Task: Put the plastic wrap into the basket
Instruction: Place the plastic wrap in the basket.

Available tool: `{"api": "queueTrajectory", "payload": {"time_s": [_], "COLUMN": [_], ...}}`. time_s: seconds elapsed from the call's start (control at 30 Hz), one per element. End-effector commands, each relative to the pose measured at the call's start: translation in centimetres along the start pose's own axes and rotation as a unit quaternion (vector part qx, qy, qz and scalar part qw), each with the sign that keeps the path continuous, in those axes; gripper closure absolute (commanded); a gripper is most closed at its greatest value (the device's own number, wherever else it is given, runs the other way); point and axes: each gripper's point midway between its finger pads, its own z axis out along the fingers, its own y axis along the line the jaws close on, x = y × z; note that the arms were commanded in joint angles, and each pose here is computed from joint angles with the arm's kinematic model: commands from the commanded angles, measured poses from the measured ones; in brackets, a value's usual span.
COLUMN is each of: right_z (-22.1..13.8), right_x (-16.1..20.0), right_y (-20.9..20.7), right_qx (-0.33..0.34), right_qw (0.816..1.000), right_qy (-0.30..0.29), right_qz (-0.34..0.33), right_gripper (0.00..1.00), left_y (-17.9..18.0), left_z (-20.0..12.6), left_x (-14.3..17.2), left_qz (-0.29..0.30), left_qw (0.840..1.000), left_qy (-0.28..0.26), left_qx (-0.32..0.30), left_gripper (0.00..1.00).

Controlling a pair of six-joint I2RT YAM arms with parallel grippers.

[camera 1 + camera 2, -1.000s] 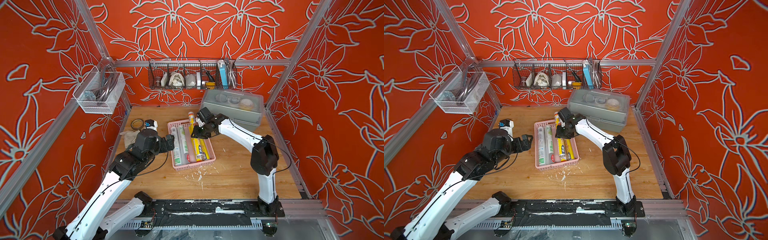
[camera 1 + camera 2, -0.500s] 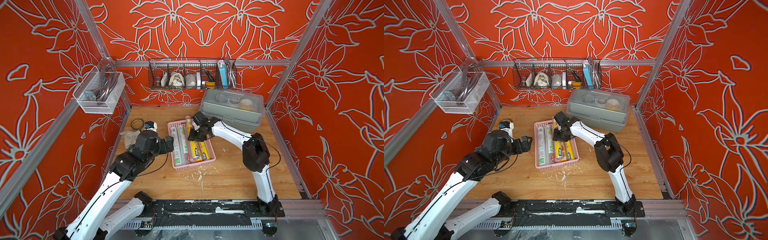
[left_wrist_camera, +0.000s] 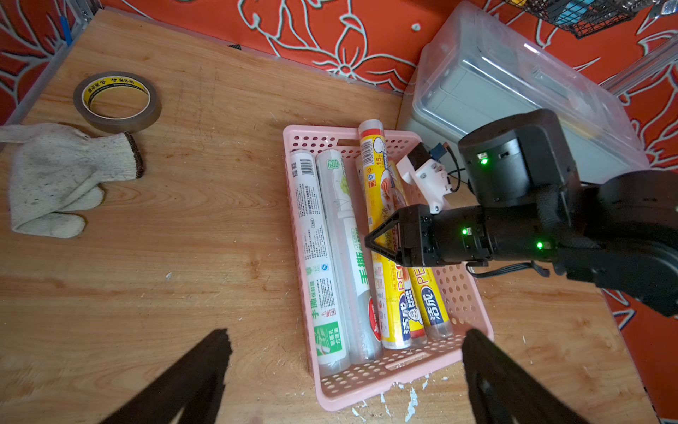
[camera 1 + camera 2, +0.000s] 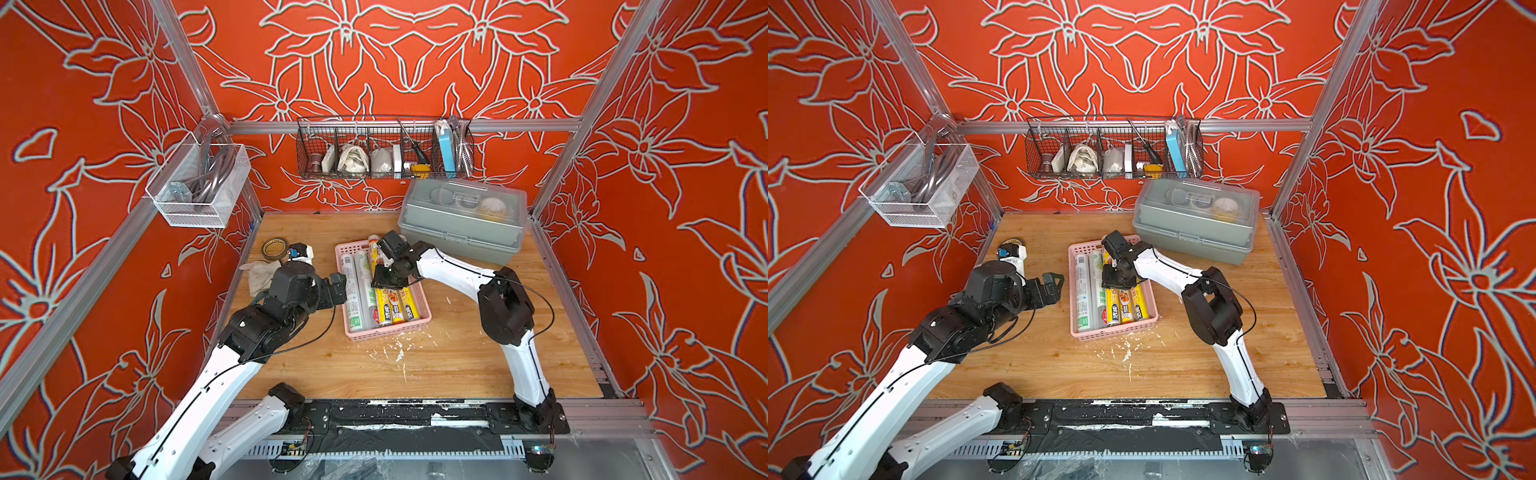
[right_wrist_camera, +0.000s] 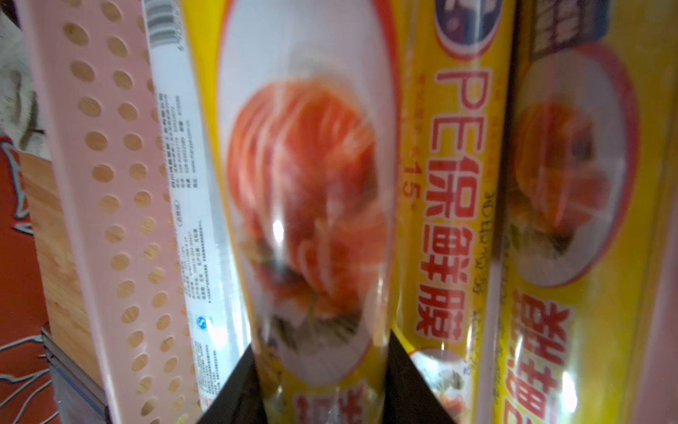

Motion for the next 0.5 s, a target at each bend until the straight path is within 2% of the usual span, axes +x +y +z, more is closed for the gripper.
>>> {"api": "queueTrajectory", "payload": {"time_s": [0.0, 0.27, 0.47], "right_z": [-0.8, -3.5, -2.6], "right_x": [0.7, 1.2, 1.6], "right_y": [-0.5, -0.5, -0.5], "right_qx": [0.02, 0.029, 0.026], "right_qw": [1.0, 0.999, 1.0], "right_qy": [0.001, -0.006, 0.008], "right_qz": [-0.002, -0.015, -0.014], "right_gripper": [0.72, 0.72, 0.71], "left_y": [0.3, 0.3, 0.3], "left_z": [-0.1, 0.2, 0.5], "left_x": [0.0, 0.3, 0.5], "left_qz": [0.001, -0.002, -0.003], "left_qw": [1.0, 1.0, 1.0], "left_qy": [-0.004, -0.001, 0.004], "left_qx": [-0.003, -0.002, -0.002], "left_gripper": [0.02, 0.02, 0.02]}}
